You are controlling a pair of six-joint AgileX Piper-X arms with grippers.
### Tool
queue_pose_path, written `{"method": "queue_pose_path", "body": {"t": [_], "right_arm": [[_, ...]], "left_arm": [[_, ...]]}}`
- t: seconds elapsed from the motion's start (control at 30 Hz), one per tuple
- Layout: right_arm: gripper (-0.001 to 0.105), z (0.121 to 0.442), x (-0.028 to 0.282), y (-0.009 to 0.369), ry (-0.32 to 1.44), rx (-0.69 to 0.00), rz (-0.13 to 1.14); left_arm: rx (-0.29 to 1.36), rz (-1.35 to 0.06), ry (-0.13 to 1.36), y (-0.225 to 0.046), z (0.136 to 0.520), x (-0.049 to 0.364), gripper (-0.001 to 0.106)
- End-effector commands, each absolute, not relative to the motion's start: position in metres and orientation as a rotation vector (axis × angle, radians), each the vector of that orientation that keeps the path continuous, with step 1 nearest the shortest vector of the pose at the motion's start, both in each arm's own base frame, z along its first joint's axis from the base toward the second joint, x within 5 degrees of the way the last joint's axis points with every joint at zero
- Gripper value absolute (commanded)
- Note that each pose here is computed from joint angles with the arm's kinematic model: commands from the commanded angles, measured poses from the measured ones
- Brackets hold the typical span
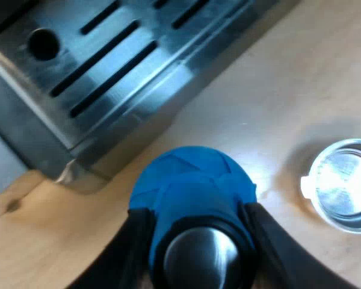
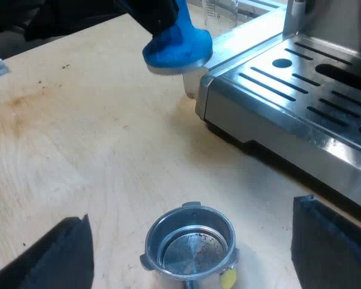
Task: Grind coffee beans and then tamp
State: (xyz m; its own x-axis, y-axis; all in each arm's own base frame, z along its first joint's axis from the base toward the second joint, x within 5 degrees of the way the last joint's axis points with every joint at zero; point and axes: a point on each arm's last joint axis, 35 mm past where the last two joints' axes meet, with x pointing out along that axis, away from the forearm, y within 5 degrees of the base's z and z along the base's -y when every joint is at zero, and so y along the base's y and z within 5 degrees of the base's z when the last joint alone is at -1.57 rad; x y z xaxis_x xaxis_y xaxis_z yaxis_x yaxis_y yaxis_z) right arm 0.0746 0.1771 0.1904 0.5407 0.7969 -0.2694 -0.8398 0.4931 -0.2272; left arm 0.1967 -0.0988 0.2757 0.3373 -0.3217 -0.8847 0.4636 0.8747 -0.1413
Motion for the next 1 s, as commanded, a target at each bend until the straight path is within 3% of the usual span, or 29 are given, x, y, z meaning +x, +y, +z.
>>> {"method": "queue_pose_path", "body": {"t": [0.03,0.53,1.0], "right_arm": [[0.069,0.195,0.075,0.178,0.110,-0.341,1.006],[0.069,0.195,0.075,0.178,0.110,-0.341,1.006],[0.069,0.195,0.075,0.178,0.110,-0.341,1.006]], "left_arm": [[0.148,-0.503,1.105,-0.094,0.278,0.197,0.000],[0.137,-0.484,1.212,-0.083,0.218,0.184,0.000],[0.143,-0.477,1.263,-0.088,0.193,0.196,0.000]]}}
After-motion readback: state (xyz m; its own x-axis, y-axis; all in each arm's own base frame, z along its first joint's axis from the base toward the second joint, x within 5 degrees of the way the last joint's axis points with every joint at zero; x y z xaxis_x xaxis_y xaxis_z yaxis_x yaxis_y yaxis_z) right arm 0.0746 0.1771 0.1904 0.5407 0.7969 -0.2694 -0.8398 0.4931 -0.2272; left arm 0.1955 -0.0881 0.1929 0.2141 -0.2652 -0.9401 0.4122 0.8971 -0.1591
